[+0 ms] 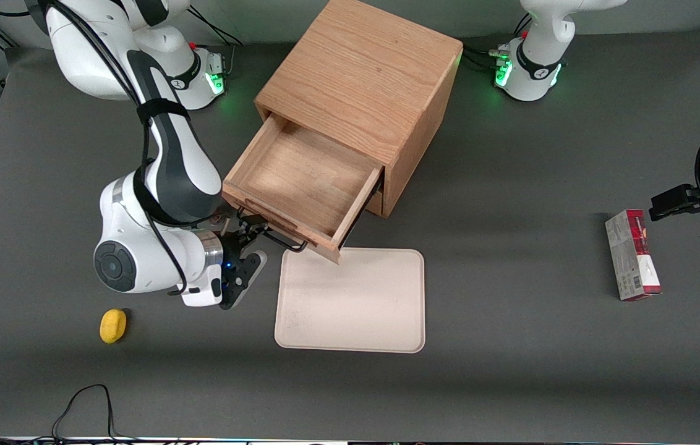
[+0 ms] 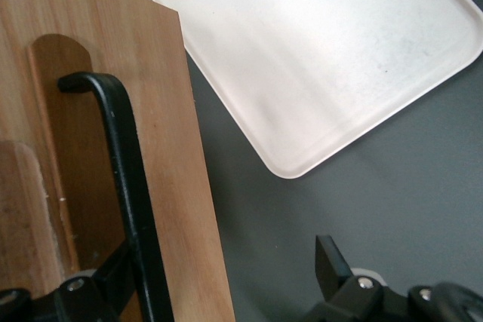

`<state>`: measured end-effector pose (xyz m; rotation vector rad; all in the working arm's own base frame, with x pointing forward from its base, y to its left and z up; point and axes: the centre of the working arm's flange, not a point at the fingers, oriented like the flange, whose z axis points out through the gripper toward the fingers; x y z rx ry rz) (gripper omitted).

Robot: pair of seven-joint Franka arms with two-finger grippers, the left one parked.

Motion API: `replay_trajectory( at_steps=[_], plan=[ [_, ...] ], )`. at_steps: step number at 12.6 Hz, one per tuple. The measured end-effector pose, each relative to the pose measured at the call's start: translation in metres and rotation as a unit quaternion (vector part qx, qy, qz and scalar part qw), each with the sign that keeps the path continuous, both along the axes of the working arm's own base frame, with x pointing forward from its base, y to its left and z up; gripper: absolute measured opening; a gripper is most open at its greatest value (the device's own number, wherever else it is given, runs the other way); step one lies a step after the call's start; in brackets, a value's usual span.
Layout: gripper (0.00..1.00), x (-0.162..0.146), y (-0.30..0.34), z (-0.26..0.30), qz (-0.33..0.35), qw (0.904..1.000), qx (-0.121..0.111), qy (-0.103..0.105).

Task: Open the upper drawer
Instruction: 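Keep pulling the drawer further open with the right gripper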

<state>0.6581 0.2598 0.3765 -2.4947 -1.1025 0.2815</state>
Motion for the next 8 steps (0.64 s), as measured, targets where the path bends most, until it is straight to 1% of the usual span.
replay_trajectory(
  at_steps=[5,8],
  plan=[
    [1.0,0.0031,-0.0047,0.001,0.0,1.0,0.002,-0.006],
    [1.0,0.0052,-0.0063,0.0014,-0.001,0.9999,-0.002,-0.014]
  ],
)
